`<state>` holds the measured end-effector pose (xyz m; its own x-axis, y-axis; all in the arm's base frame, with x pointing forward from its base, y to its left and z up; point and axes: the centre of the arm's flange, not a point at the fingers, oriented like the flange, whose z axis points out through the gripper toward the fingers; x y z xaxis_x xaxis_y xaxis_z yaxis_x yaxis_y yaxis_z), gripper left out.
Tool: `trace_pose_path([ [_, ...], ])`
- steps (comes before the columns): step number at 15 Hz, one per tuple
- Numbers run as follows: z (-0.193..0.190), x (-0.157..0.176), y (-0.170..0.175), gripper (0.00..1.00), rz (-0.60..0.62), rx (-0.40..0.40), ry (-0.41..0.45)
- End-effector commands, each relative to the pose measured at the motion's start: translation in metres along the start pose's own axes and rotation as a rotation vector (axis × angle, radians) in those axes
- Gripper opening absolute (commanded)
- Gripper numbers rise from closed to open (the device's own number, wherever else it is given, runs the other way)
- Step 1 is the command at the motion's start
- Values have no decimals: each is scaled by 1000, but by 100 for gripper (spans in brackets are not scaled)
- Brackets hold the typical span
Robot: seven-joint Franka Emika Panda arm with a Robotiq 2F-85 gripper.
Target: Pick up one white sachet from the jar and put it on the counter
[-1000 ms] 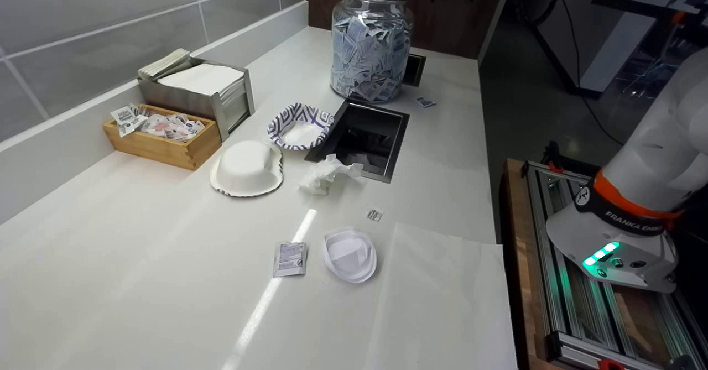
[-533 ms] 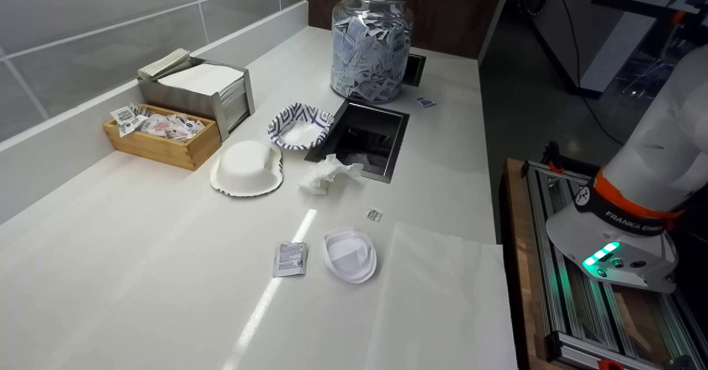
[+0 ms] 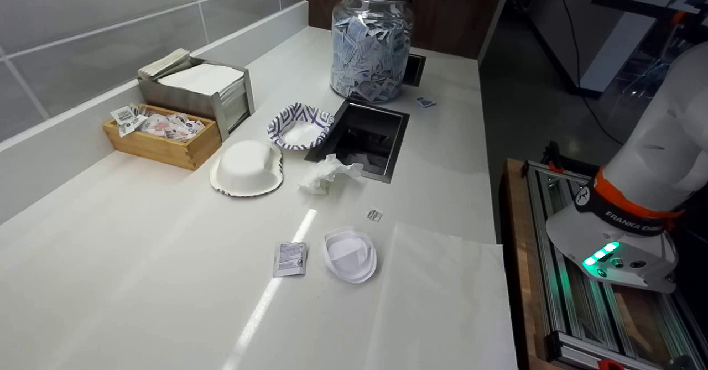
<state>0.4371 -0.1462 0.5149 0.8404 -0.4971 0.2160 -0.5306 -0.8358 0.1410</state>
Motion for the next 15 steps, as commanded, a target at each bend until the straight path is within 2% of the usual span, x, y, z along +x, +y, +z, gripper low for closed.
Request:
trace_pose_path([
  [1, -3, 4, -22, 100, -85, 32, -19],
  [9, -5, -1, -65, 100, -207, 49, -8],
  [10, -6, -4, -57, 100, -178, 34, 1],
  [15, -6, -4, -64, 100, -195, 36, 0],
])
